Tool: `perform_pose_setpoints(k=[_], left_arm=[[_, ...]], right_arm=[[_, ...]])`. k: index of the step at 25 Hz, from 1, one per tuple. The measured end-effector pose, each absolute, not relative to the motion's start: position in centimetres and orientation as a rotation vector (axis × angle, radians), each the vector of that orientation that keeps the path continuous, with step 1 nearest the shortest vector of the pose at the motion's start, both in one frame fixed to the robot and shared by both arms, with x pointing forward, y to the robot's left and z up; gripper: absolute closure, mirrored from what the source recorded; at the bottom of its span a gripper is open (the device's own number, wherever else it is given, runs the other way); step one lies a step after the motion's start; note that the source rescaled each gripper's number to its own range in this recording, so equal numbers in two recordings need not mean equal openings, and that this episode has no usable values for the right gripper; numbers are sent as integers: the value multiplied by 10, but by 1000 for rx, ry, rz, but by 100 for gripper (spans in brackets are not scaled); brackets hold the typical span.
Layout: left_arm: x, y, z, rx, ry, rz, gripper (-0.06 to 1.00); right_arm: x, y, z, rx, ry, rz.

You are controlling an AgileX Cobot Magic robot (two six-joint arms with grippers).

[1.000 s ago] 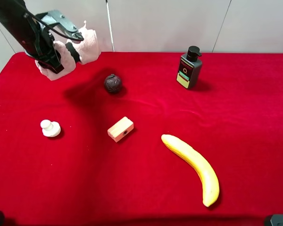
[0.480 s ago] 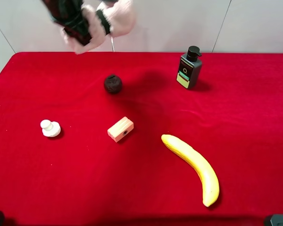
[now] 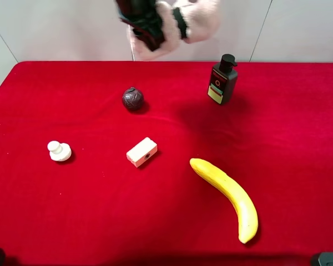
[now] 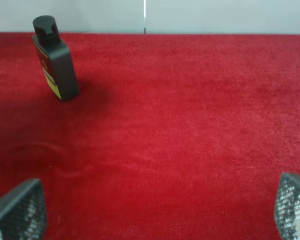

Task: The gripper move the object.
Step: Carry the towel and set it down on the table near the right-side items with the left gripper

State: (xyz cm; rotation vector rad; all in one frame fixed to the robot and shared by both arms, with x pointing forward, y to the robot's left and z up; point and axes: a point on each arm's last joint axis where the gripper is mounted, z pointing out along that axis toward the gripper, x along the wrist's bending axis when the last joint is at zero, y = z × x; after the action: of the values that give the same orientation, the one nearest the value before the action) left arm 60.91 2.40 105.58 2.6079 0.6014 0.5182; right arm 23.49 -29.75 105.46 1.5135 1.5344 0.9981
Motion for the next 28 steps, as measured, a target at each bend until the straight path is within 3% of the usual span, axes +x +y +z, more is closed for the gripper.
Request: perform_pose_setpoints(k=[13, 28], left_arm=[[582, -84, 1037, 2609, 218, 508, 94], [552, -124, 994, 2669, 33, 420, 94]], right_arm=[[235, -297, 1055, 1514, 1534, 998], [235, -297, 1055, 1514, 1534, 998]])
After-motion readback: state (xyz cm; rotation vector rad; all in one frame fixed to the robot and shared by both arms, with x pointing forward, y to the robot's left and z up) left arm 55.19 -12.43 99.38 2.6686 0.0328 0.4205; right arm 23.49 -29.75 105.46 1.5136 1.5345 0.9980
